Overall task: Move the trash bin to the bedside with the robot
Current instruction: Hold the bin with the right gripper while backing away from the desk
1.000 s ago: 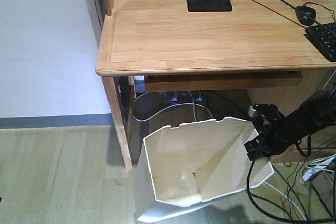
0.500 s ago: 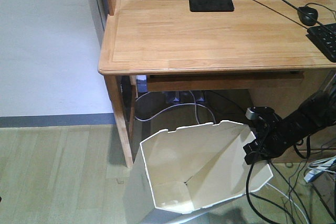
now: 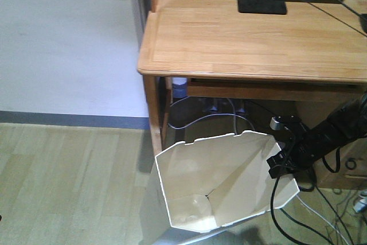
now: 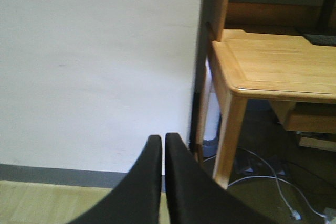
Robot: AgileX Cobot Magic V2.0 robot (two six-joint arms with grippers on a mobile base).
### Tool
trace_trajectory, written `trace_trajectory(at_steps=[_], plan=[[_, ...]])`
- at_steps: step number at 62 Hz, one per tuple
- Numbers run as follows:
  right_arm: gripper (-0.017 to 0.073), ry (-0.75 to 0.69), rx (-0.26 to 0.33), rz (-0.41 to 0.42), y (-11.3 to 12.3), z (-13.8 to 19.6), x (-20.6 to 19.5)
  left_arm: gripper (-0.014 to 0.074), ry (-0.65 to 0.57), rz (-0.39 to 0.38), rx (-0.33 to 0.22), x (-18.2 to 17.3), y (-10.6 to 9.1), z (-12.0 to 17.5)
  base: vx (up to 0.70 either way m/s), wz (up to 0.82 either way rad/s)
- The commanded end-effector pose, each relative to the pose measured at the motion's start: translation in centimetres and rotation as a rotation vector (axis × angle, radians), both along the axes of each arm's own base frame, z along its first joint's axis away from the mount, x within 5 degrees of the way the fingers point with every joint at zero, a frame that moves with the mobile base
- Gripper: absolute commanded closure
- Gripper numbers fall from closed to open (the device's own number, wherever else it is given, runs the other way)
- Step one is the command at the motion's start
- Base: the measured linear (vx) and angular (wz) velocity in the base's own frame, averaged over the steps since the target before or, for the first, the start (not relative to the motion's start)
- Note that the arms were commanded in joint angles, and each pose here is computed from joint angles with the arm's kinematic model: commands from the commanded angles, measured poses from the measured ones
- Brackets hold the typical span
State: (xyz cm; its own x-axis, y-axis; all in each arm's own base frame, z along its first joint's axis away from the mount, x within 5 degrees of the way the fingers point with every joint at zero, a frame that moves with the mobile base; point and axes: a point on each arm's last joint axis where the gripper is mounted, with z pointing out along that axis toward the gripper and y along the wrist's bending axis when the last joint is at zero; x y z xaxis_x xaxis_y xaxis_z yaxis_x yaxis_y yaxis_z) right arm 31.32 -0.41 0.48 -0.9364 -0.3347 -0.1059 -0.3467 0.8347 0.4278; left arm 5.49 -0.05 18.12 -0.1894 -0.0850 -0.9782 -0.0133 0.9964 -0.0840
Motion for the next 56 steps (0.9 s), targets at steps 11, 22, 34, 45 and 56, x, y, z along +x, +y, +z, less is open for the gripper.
trace_trajectory(at_steps=[11,22,34,45,56], plan=[[0.0564,0.016,0.166,-0.007,1.20,3.33,0.37,0.0599,-0.071,0.004,-0.010,0.05,0.02,0.30,-0.02,0.39],[0.0564,0.015,0.166,-0.007,1.19,3.33,0.38,0.0599,-0.071,0.004,-0.010,0.05,0.02,0.30,-0.02,0.48],[0.0564,0.015,0.166,-0.007,1.19,3.33,0.38,0.0599,-0.071,0.004,-0.010,0.05,0.02,0.30,-0.01,0.48],[0.0564,0.015,0.166,-0.007,1.19,3.33,0.38,0.0599,-0.071,0.004,-0.010,0.05,0.02,0.30,0.01,0.43],[0.0564,0.015,0.166,-0.007,1.19,3.33,0.38,0.0599,-0.071,0.004,-0.010,0.05,0.02,0.30,0.05,0.43]])
